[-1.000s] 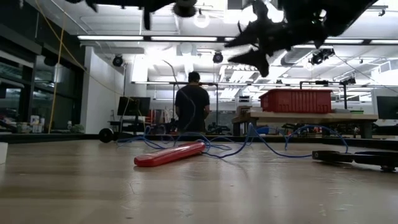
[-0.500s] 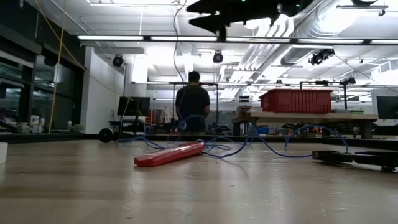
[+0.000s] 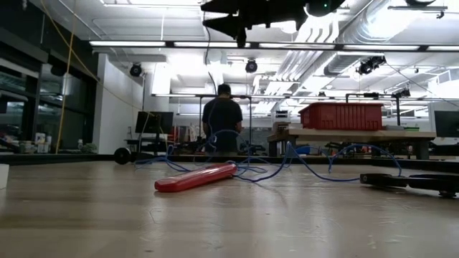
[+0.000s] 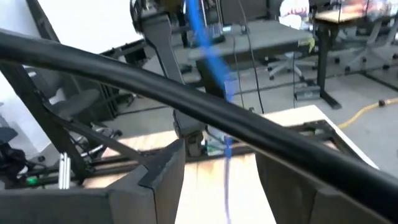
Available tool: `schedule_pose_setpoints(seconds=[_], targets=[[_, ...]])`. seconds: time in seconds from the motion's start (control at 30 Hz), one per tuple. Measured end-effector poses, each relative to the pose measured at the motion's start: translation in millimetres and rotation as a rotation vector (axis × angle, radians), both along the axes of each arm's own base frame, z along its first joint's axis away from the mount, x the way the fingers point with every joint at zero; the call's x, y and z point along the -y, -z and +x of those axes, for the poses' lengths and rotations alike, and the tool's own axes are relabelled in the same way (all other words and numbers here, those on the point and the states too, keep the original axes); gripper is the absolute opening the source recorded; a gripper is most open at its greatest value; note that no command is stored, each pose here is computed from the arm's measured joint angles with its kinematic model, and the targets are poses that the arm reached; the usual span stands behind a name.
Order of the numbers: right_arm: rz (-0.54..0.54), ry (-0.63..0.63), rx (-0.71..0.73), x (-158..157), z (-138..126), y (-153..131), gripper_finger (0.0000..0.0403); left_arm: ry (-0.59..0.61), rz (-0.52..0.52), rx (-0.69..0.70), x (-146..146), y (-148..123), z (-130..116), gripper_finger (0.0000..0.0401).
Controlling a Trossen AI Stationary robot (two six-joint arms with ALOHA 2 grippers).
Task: Coil cords
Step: Coil the blue wire cable onto the black spool
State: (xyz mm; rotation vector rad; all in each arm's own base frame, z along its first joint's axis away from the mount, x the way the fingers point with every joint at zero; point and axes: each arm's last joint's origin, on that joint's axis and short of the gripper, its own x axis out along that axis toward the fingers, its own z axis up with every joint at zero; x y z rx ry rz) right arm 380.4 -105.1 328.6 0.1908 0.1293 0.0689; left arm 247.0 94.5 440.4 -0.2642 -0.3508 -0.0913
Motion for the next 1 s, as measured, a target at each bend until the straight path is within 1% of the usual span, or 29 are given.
schedule_pose_setpoints(seconds=[0.17, 0.3, 0.37, 0.47, 0.6, 0.63, 0.83, 0.9, 1.0], targets=[[-0.031, 0.001, -0.026, -7.1, 3.7, 5.0, 0.0181, -0.021, 0.013, 0.031, -0.2, -2.9, -1.5, 0.0000], [-0.051, 0.019, -0.032, -10.3, 4.6, 5.4, 0.0152, -0.047, 0.007, 0.035, -0.9, -2.9, -1.4, 0.0000], [-0.058, 0.042, -0.038, -10.7, 4.8, 6.0, 0.0131, -0.053, 0.007, 0.037, -1.1, -3.1, -1.5, 0.0000], [-0.069, 0.041, -0.049, -10.7, 4.6, 7.1, 0.0092, -0.058, 0.015, 0.041, -1.2, -3.4, -1.7, 0.0000], [-0.059, 0.029, -0.082, -12.6, -1.0, 4.4, 0.0020, -0.071, 0.022, 0.027, -2.0, -3.7, -4.9, 0.0000], [-0.055, 0.019, -0.093, -13.9, -4.8, 1.4, 0.0011, -0.078, 0.019, 0.013, -2.7, -3.7, -7.4, 0.0000], [-0.082, -0.026, -0.152, -25.3, -35.7, -23.0, 0.0002, -0.135, -0.035, -0.121, -5.3, -2.3, -32.2, 0.0000], [-0.092, -0.040, -0.139, -29.8, -47.3, -34.6, 0.0001, -0.153, -0.062, -0.174, -6.0, -0.3, -41.0, 0.0000], [-0.096, -0.049, -0.124, -34.3, -62.7, -48.2, 0.0001, -0.166, -0.122, -0.294, -5.6, 9.0, -48.7, 0.0000]])
